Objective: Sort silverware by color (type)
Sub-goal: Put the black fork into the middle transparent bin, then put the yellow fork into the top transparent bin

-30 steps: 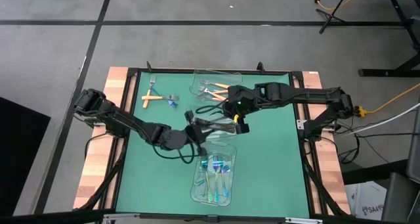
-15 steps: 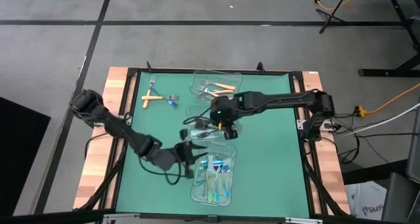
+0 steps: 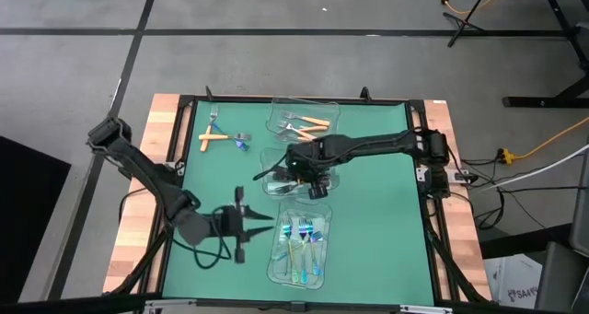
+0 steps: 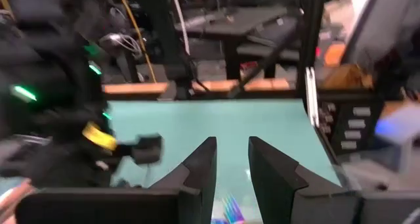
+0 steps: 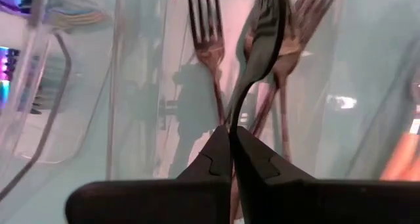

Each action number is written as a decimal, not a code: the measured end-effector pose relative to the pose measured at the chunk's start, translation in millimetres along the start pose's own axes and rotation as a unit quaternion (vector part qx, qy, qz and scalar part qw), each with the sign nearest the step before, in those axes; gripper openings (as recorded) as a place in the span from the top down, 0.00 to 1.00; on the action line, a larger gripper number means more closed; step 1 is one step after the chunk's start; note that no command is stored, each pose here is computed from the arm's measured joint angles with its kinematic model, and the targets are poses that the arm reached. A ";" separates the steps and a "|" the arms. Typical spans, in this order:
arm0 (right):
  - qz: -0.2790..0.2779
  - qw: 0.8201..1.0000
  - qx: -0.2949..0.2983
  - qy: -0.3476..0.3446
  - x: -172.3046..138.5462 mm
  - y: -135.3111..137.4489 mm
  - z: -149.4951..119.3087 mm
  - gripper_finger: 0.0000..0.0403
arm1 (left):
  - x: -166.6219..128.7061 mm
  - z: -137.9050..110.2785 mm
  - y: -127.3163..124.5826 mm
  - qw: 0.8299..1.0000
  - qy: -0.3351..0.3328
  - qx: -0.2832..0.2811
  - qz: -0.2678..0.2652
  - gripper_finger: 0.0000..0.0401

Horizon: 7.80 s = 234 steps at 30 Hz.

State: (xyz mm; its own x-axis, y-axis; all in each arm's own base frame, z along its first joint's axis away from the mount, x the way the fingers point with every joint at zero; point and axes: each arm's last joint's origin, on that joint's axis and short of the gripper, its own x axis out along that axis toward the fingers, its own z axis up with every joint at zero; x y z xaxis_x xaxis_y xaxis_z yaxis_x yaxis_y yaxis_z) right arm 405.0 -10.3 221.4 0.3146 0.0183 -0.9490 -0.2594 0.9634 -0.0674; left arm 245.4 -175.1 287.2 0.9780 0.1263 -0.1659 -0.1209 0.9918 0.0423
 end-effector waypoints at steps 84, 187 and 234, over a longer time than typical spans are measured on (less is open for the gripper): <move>-0.088 0.989 -0.022 -0.115 -151.1 12.4 -35.6 0.79 | -4.0 -153.7 377.6 0.737 0.663 -0.078 0.104 0.79; 0.019 0.891 0.018 -0.454 -179.5 -3.0 16.3 0.54 | 16.0 52.6 167.4 0.989 -0.133 -0.055 -0.039 0.89; 0.003 0.876 0.017 -0.481 -159.6 9.1 40.2 0.95 | 11.3 55.7 151.3 0.989 -0.147 -0.019 0.001 0.89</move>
State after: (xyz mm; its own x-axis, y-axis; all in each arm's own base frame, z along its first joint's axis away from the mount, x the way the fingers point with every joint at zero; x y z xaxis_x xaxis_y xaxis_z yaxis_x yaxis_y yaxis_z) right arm 389.1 6.3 384.6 0.9421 0.2247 -0.2490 -0.2416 0.9696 -0.0394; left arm 247.6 -24.8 346.6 0.9842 0.1217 0.1289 -0.1232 0.9924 0.0038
